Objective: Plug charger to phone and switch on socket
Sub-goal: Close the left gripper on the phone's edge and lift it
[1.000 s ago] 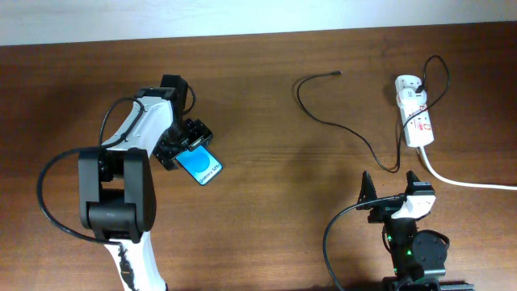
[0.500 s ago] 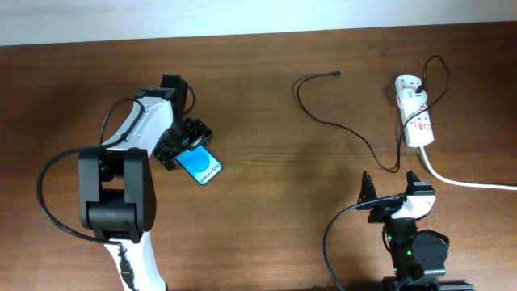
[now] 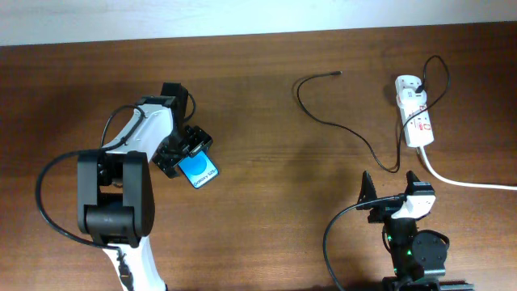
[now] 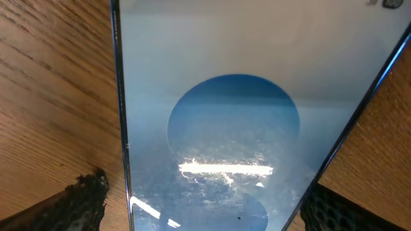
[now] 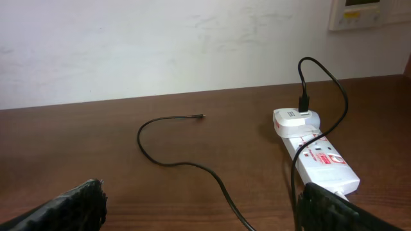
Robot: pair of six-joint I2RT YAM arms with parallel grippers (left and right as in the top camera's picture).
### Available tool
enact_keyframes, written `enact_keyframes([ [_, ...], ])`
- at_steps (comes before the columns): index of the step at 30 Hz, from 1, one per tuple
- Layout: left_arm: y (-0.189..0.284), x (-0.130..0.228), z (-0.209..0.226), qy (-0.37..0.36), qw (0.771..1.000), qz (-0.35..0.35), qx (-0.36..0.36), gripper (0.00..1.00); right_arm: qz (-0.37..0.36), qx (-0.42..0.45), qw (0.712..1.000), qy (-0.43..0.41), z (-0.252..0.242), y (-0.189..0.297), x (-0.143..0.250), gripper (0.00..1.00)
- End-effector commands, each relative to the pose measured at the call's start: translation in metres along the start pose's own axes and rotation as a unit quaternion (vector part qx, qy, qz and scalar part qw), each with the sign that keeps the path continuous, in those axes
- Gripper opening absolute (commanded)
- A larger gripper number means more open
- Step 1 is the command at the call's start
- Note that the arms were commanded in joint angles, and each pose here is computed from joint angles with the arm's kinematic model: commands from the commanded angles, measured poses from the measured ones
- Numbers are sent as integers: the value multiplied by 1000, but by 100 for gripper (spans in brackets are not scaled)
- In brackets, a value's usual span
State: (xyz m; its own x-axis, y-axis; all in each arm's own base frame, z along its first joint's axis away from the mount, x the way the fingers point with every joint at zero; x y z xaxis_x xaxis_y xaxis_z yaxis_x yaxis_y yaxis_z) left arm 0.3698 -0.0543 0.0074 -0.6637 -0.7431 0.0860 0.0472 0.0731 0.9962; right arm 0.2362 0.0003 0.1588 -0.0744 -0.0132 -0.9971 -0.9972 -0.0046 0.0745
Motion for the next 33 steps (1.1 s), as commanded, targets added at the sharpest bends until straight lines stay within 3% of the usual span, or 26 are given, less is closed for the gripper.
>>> enact_keyframes([
  [1, -22, 4, 7, -52, 998, 15, -14, 99, 1, -9, 1000, -2, 3, 0, 2, 98],
  [5, -22, 2, 5, -97, 995, 10, -9, 99, 1, -9, 1000, -2, 3, 0, 2, 98],
  [16, -23, 1, 4, -93, 996, 8, -5, 99, 1, -9, 1000, -2, 3, 0, 2, 98],
  [26, -23, 2, 4, -81, 997, 10, -5, 92, 1, -9, 1000, -2, 4, 0, 2, 98],
  [30, -27, 5, 8, -81, 997, 16, -10, 99, 1, -9, 1000, -2, 3, 0, 2, 98],
  [33, -30, 8, 12, -80, 996, 21, -15, 98, 1, -9, 1000, -2, 3, 0, 2, 98],
])
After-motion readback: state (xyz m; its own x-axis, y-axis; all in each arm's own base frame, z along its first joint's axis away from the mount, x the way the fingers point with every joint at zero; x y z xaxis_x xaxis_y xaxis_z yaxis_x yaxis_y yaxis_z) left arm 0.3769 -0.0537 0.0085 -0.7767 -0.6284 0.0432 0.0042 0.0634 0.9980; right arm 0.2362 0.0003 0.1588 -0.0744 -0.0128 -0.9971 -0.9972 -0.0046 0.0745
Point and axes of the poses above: each gripper's point midway between its finger pads, its own y axis back along the fingers, its own z axis along the line the jaws close on, x = y × z, the point moved 1 cm from there along y, back along the fingers, and after that the axes turned 7 degrees about y, right-handed, at the moved point
